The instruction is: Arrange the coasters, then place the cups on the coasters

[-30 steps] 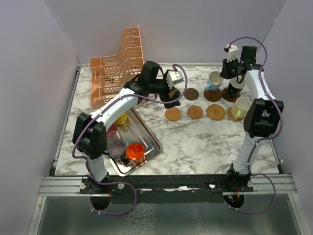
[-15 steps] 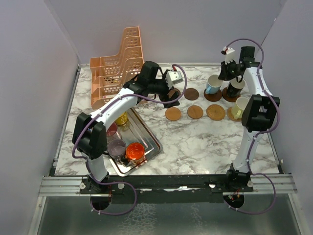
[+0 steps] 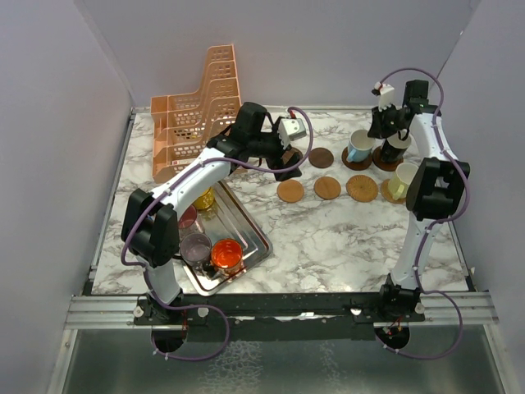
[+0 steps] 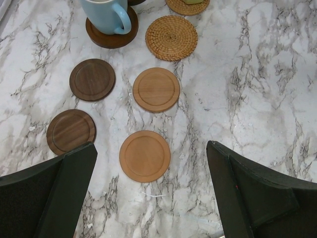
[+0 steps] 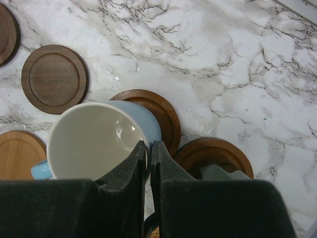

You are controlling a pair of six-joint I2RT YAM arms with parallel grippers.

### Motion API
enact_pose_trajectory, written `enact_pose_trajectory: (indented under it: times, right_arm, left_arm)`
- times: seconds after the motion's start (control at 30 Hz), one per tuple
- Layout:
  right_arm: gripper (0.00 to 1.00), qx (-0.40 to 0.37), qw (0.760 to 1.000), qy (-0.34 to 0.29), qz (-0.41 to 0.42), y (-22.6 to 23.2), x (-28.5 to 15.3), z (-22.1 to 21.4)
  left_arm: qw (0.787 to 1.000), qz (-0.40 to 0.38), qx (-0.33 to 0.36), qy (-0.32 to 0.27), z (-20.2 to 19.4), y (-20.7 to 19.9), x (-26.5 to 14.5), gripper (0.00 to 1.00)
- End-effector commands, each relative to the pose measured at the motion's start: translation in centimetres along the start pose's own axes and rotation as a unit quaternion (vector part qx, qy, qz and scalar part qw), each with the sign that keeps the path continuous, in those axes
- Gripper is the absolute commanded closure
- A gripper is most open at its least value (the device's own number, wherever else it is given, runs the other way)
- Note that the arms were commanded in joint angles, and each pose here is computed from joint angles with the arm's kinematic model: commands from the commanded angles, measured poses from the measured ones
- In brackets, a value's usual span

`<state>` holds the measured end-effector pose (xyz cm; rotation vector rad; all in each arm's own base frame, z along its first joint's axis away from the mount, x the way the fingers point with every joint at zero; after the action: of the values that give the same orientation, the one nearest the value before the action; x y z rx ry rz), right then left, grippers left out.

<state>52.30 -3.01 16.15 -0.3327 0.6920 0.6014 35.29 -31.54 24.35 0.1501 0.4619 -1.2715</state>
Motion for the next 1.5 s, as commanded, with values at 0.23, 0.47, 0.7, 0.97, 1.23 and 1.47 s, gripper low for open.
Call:
enact_pose_trajectory:
  times: [0.23,0.47,0.7,0.97,1.23,1.47]
  right_arm:
    - [0.99,-0.008,1.0,-0.023,0.009,-0.6,-0.2,1.1]
    - [0.99,-0.009,1.0,-0.019,0.003,-1.1,-0.3,0.6]
    - [0.99,-0.011,1.0,-0.013,0.004,-1.4,-0.2,0.5]
    - [0.98,-0.007,1.0,-0.014,0.014,-1.1,-0.1,0.4]
    - [0.87,-0.007,1.0,-0.016,0.015,-1.0,0.0,0.3]
    - [0.78,-0.011,1.0,-0.02,0.003,-1.3,-0.4,0.7]
  left_arm:
    - [1.0,-0.013,0.004,-0.018,1.1,-0.8,-0.7,0.03]
    - [1.0,-0.014,0.005,-0.02,1.2,-0.8,-0.8,0.03]
    - [1.0,-0.014,0.005,-0.019,1.1,-0.9,-0.8,0.03]
    - [1.0,-0.014,0.006,-0.02,1.2,-0.8,-0.8,0.03]
    - [1.0,-0.012,0.005,-0.02,1.2,-0.8,-0.8,0.03]
    - [1.0,-0.009,0.01,-0.018,1.1,-0.8,-0.9,0.03]
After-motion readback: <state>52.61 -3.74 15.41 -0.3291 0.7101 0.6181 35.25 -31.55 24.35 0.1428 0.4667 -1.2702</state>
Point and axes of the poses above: each gripper's point midway between its finger pads, its own x axis out along the fingers, its own y axis along the line the jaws close on, z = x × y, the point moved 4 cm from there along -x, back along the fingers, and after that the axes turned 9 degrees about -x, right-handed, at the moved point
